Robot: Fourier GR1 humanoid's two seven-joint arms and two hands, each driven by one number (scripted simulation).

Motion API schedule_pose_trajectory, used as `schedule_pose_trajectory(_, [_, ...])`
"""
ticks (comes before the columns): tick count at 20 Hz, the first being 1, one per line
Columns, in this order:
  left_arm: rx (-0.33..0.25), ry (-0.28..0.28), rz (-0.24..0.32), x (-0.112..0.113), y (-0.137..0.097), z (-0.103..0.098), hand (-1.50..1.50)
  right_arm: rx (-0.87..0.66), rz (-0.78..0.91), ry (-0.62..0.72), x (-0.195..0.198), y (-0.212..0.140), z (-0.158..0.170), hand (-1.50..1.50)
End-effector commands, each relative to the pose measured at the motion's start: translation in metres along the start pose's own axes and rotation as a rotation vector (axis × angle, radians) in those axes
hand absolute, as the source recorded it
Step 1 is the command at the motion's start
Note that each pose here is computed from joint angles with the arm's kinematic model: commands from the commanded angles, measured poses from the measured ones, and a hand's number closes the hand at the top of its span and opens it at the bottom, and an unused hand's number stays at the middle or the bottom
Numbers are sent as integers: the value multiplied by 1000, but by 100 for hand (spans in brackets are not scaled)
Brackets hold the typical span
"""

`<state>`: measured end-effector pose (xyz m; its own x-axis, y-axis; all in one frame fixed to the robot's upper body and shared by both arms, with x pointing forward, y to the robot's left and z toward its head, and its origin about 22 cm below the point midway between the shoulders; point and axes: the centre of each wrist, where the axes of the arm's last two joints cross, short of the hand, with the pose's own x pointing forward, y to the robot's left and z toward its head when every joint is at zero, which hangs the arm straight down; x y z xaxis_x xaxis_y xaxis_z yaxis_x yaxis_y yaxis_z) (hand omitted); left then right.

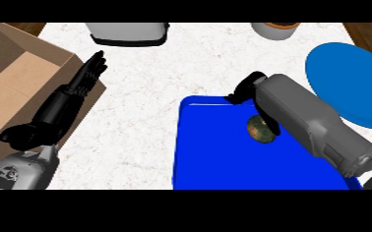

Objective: Pick the squash from the tray and place it in the plate

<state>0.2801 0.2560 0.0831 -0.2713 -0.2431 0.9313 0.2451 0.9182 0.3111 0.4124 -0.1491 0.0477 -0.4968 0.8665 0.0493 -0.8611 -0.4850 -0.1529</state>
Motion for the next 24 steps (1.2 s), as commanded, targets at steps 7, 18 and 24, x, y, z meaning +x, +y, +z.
schedule_pose_trajectory(7, [7, 9, 3, 1, 8, 3, 0, 189, 34, -50, 4, 37, -43, -150])
schedule_pose_trajectory(18, [10, 11, -10, -5, 14, -2, 0, 73, 136, -180, 3, 50, -36, 150])
schedule_pose_trajectory(24, [41, 47, -19, -10, 10, 10, 0, -476, -347, 298, -67, 30, 1, 150])
